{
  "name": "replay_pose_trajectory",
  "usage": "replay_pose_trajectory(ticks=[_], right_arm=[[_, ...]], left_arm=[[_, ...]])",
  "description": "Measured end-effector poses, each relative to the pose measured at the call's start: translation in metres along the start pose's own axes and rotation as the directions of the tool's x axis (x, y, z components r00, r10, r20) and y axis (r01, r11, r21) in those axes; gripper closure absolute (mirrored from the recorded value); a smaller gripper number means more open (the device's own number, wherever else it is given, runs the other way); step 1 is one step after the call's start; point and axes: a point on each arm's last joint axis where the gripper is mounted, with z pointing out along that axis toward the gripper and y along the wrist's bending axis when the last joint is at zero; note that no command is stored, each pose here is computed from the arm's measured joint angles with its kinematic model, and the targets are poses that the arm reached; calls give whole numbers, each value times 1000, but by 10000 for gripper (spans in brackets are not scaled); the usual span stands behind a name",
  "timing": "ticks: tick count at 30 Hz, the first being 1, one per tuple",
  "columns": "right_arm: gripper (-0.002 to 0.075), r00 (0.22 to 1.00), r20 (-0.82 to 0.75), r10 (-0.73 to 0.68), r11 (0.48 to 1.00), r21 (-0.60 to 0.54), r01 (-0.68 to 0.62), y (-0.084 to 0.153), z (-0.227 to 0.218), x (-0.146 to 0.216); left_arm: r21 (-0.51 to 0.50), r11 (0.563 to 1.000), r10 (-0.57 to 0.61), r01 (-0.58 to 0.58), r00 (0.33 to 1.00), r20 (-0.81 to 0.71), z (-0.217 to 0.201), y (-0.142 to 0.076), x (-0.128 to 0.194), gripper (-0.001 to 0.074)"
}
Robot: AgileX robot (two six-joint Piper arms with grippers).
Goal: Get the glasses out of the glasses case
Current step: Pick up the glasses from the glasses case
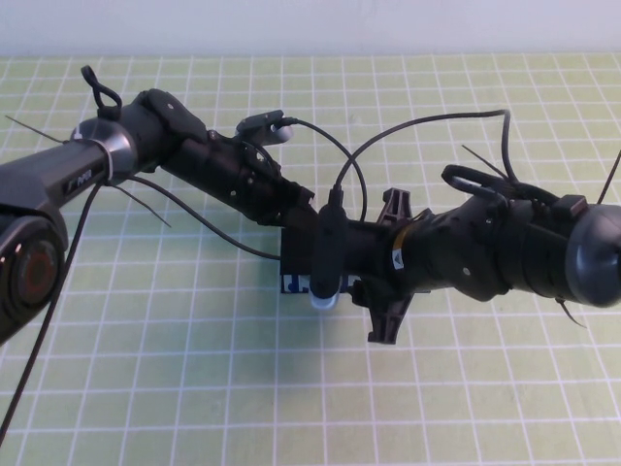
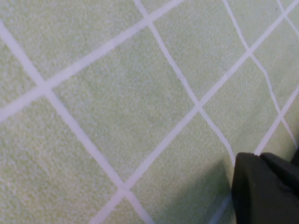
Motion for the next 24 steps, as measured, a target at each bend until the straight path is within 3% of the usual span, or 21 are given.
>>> replay_pose_trajectory(ticks=[10, 24], right_arm=[[452, 999, -25, -44, 999, 26, 44, -7, 11, 12], [587, 995, -11, -97, 994, 54, 98, -8, 17, 12]], left_arm=[[6, 1000, 0, 0, 1000, -6, 0, -1, 1, 739], [9, 1000, 1, -1, 1000, -12, 0, -1, 1, 739]])
